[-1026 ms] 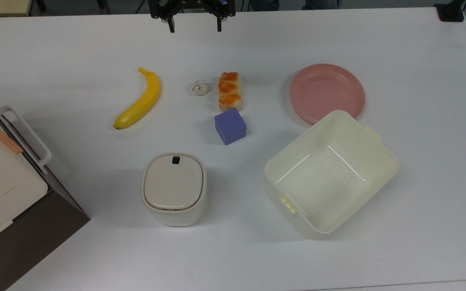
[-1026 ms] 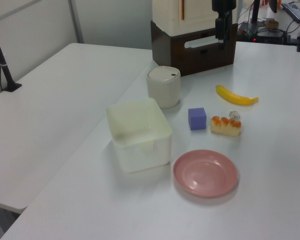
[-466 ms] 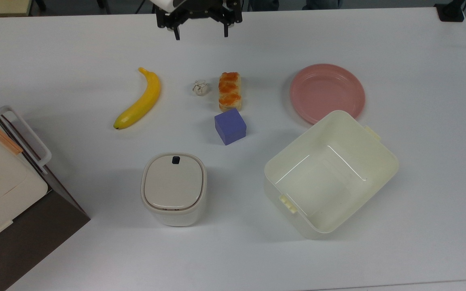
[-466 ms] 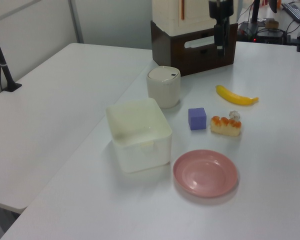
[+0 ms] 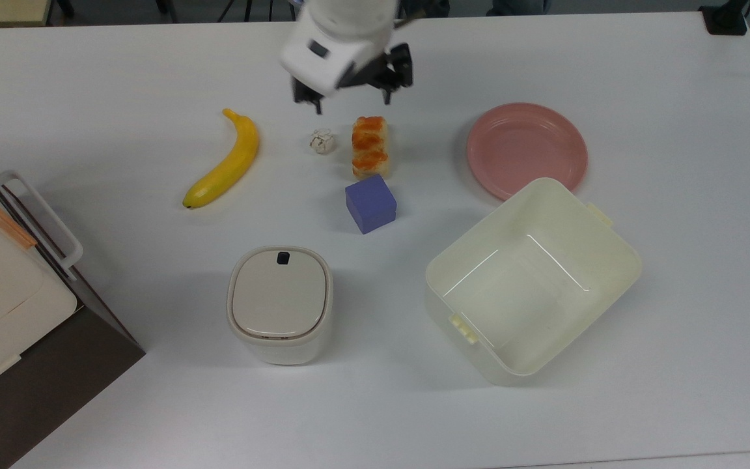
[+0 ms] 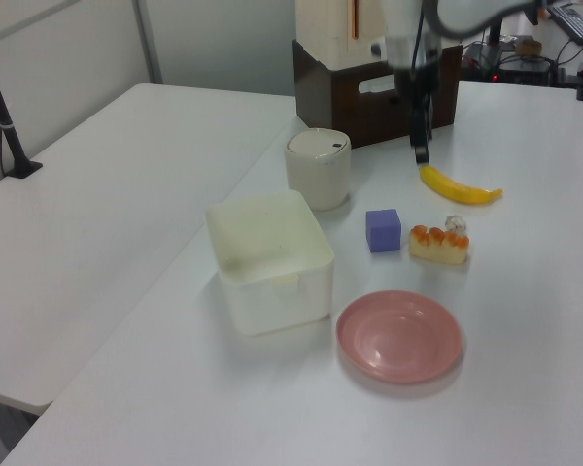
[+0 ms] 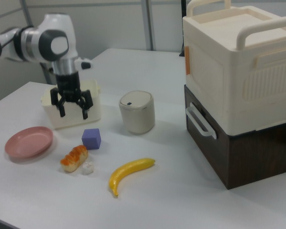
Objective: Put the bread on a plate
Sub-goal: 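Close the gripper on the bread roll and lift it, then carry the bread roll over the pink plate and lower it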
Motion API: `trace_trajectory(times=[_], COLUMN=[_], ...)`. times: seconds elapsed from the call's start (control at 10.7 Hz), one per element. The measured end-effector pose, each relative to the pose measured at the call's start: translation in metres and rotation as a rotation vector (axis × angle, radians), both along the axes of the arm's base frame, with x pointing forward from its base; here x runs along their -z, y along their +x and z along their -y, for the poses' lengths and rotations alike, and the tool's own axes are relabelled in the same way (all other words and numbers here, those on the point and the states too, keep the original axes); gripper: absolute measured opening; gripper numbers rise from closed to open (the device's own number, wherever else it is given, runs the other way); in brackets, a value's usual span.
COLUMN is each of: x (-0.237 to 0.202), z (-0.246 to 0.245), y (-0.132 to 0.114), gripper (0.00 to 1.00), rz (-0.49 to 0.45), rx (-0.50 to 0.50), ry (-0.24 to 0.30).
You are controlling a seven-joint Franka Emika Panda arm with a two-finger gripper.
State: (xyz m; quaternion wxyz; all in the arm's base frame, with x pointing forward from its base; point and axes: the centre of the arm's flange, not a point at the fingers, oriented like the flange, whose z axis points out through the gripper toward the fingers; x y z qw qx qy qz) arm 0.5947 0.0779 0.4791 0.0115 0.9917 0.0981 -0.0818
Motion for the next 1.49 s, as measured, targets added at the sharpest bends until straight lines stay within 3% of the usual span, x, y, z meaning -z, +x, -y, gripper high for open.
trace_trajectory(times=[0.37,0.65,0.84,0.93,1.21,1.49], x=[0.102,0.157,0.170,0.170,0.126,0.058], z=[-0.048,-0.049,-0.047,-0.047,-0.066,-0.148], y=[-0.027,-0.038,-0.038,-0.038,-0.025,-0.030], gripper=[0.98,0.96,0.83,0.73,0.27,0.27], rz=[0.009,-0.023,-0.042,-0.040,0.040,0.139], rx=[-0.076,-0.113,-0.125,-0.118,-0.075,-0.044], ry=[-0.093,-0.130,-0.147,-0.149,-0.149,-0.114])
